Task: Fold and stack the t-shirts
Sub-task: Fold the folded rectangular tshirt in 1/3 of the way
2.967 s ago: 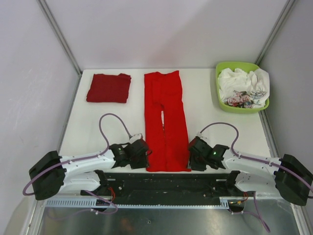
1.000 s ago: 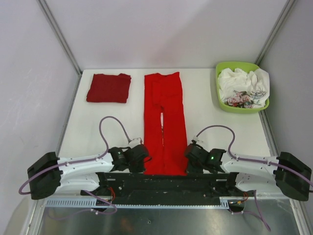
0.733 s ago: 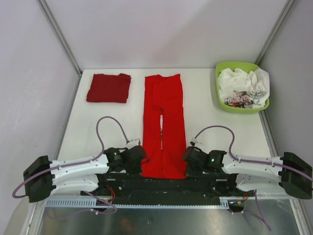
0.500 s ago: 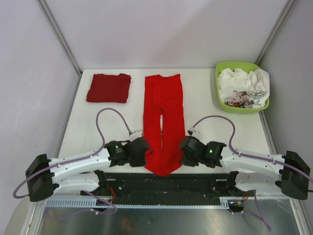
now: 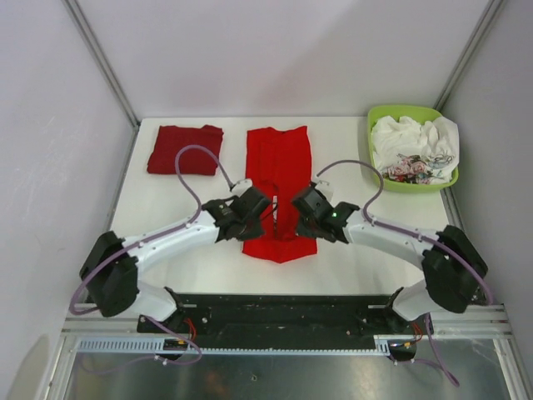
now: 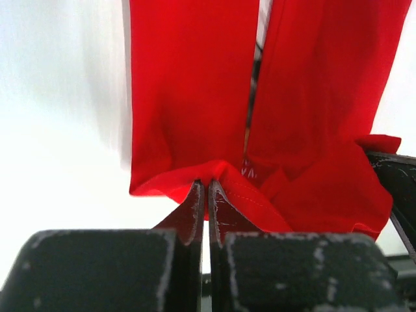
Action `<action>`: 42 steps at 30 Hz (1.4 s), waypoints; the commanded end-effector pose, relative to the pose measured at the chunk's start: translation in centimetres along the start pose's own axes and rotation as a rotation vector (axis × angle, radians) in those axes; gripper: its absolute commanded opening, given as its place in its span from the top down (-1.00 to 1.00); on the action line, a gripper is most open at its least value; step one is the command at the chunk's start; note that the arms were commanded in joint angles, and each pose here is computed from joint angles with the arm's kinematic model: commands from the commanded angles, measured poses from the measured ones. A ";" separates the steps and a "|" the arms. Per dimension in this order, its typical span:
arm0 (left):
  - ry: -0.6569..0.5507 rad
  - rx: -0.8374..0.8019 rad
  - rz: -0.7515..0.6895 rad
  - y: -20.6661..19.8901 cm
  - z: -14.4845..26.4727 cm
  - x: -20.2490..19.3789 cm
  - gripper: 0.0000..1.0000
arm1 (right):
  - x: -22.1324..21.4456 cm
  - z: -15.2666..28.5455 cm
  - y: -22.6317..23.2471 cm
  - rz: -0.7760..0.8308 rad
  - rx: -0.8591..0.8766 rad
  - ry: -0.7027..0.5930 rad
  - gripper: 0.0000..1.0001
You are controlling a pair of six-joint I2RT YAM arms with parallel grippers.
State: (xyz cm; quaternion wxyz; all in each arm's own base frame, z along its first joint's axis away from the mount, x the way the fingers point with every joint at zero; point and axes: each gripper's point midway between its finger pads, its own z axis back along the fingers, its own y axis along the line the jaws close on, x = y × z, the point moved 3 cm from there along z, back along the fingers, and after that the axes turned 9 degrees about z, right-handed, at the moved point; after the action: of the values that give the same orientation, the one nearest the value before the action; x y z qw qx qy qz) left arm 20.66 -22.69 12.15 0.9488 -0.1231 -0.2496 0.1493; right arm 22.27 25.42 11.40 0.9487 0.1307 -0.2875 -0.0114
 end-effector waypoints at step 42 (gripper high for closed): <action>-0.160 0.101 0.073 -3.0 -10.2 15.7 1.00 | 15.5 -10.9 -4.0 -0.148 -0.007 -0.120 1.00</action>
State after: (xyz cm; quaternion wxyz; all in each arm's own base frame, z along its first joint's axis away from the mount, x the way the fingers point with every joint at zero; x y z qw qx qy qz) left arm 37.38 -21.53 9.41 0.9345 -0.0601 -0.2802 0.2111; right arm 39.29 22.53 8.17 0.9403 0.1339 -0.3013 -0.0850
